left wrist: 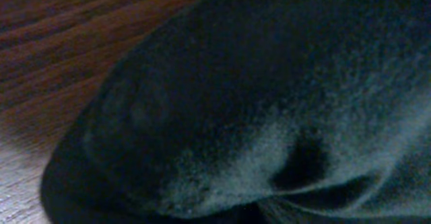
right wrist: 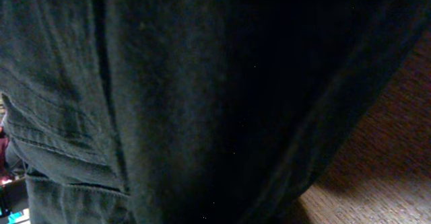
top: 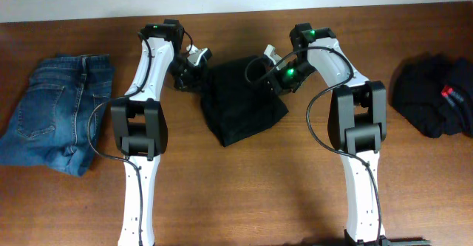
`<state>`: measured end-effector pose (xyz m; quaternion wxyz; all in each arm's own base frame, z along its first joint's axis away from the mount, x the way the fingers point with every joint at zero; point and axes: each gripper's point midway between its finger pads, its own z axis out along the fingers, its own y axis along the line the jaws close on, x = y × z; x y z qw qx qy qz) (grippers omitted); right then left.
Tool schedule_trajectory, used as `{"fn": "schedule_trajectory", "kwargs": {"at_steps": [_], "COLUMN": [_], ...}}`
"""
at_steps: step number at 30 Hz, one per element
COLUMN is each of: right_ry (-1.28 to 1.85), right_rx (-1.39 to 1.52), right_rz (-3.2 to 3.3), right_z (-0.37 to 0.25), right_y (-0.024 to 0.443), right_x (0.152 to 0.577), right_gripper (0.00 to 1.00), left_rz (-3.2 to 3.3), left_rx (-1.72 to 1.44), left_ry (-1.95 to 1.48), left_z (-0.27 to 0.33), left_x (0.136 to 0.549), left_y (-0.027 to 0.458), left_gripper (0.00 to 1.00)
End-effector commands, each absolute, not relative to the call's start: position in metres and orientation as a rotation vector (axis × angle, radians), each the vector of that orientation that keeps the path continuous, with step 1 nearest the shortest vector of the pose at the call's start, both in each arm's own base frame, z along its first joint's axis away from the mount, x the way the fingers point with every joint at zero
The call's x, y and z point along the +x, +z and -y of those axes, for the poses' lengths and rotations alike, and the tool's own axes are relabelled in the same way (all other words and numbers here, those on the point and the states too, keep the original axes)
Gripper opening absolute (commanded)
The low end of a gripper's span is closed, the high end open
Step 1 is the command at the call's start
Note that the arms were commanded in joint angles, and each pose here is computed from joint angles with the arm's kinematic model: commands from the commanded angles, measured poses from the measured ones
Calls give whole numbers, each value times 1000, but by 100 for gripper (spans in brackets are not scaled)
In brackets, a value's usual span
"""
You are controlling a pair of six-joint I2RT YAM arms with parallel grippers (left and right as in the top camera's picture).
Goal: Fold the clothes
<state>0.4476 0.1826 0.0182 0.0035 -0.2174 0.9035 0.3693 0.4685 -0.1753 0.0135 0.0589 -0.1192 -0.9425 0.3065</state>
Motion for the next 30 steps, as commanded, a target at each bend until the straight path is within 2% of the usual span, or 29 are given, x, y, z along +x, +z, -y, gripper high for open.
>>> {"fn": "schedule_trajectory", "kwargs": {"at_steps": [1,3,8,11,13,21,30], "right_ry": [1141,1143,1137,1112,1085,967,886], "right_rx": [-696,-695,-698,-697,-675,-532,-388], "right_rz": [-2946,-2948,-2934,-2883,-2825,-2714,-2646], "right_z": [-187,-187,-187,-183,-174,-121,-78], "right_y": [-16,-15,6,40,84,189,228], "right_x": [428,427,432,444,457,473,479], "right_gripper": [9,11,25,33,43,44,44], "left_rz": [2733,2756,2872,2963,3024,3114,3207], "left_rx": [-392,-381,-386,-402,-396,-292,-129], "left_ry": [866,817,717,630,525,317,-178], "left_z": [193,181,151,133,115,66,-9], "left_x": [439,442,461,473,477,476,477], "left_y": [-26,-23,5,29,48,89,130], "left_gripper": [0,1,0,1,1,0,1]}}
